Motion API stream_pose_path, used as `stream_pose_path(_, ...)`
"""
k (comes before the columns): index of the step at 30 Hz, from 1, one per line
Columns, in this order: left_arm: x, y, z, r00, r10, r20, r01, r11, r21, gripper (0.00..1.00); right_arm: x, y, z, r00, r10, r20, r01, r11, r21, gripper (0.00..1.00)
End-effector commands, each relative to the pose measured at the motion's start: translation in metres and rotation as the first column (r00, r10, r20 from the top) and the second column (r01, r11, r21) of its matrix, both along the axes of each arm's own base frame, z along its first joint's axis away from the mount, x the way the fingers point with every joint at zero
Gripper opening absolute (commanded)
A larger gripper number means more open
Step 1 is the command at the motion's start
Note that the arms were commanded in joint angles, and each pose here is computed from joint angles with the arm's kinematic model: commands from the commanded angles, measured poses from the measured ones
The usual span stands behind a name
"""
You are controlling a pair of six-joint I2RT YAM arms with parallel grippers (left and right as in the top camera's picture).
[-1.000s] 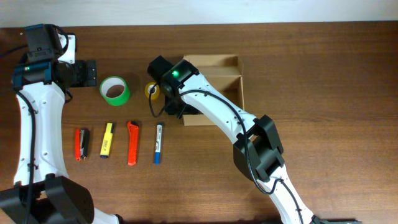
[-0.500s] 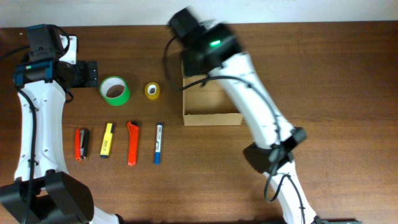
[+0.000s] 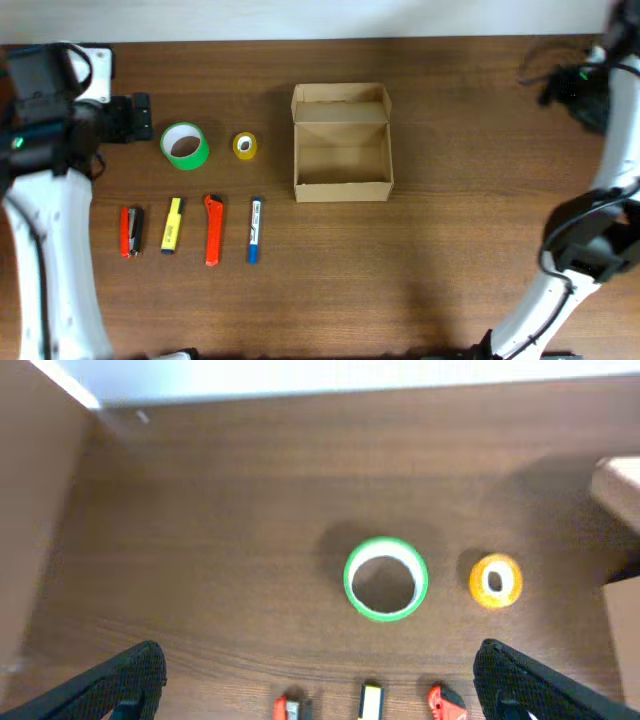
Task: Pack container
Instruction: 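Release the box and retract the right gripper to the right, then reach the left gripper to the green tape roll and grasp it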
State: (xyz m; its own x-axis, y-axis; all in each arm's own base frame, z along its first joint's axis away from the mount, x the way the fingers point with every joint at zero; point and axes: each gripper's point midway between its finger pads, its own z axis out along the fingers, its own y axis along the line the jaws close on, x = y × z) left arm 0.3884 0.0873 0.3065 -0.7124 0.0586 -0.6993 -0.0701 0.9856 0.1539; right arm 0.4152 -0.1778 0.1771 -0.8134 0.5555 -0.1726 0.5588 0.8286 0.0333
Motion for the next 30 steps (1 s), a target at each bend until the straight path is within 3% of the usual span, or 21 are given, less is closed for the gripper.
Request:
stream_pose_path(1, -0.025, -0.01, 0.047, 0.994, -0.027, 0.11, 0.024, 0.999, 0.028, 1.0, -0.019, -0.008, 0.009, 0.999, 0.029, 0.014, -0.03, 0.998, 0.061, 0.89)
stream_pose_path(3, -0.041, -0.016, 0.062, 0.989, -0.036, 0.147, 0.032, 0.999, 0.025, 1.0, -0.03, -0.023, 0.009, 1.0, -0.012, 0.002, 0.012, 0.998, 0.068, 0.99)
stream_pose_path(7, -0.046, -0.034, 0.05, 0.988, -0.108, 0.107, 0.116, 0.991, -0.068, 1.0, -0.036, -0.034, 0.009, 0.999, -0.043, 0.003, 0.042, 0.997, 0.067, 0.99)
stream_pose_path(12, -0.018, -0.011, -0.022, 0.987, -0.041, -0.156, 0.023, 0.993, -0.114, 1.0, -0.036, -0.034, 0.009, 0.999, -0.043, 0.003, 0.042, 0.997, 0.067, 0.99)
stream_pose_path(18, 0.032, -0.022, -0.085, 0.865, -0.181, -0.468, 0.073, 0.968, -0.241, 0.96, -0.036, -0.034, 0.009, 0.999, -0.043, 0.003, 0.042, 0.997, 0.067, 0.99)
stream_pose_path(21, 0.048, -0.026, -0.107, 0.827, -0.243, -0.507, 0.124, 0.959, -0.256, 0.9, -0.036, -0.034, 0.009, 0.999, -0.042, 0.003, 0.042, 0.997, 0.067, 0.99)
stream_pose_path(24, 0.051, -0.049, -0.124, 0.761, -0.373, -0.531, 0.265, 0.926, -0.27, 0.9, -0.036, -0.034, 0.009, 0.999, -0.043, 0.003, 0.042, 0.997, 0.067, 0.99)
stream_pose_path(27, 0.057, -0.06, -0.138, 0.723, -0.39, -0.57, 0.329, 0.92, -0.213, 0.89, -0.036, -0.034, 0.009, 0.999, -0.043, 0.003, 0.042, 0.997, 0.067, 0.99)
stream_pose_path(30, 0.071, -0.073, -0.167, 0.681, -0.415, -0.604, 0.383, 0.904, -0.189, 0.77, -0.036, -0.034, 0.009, 0.999, -0.043, 0.003, 0.042, 0.997, 0.067, 0.99)
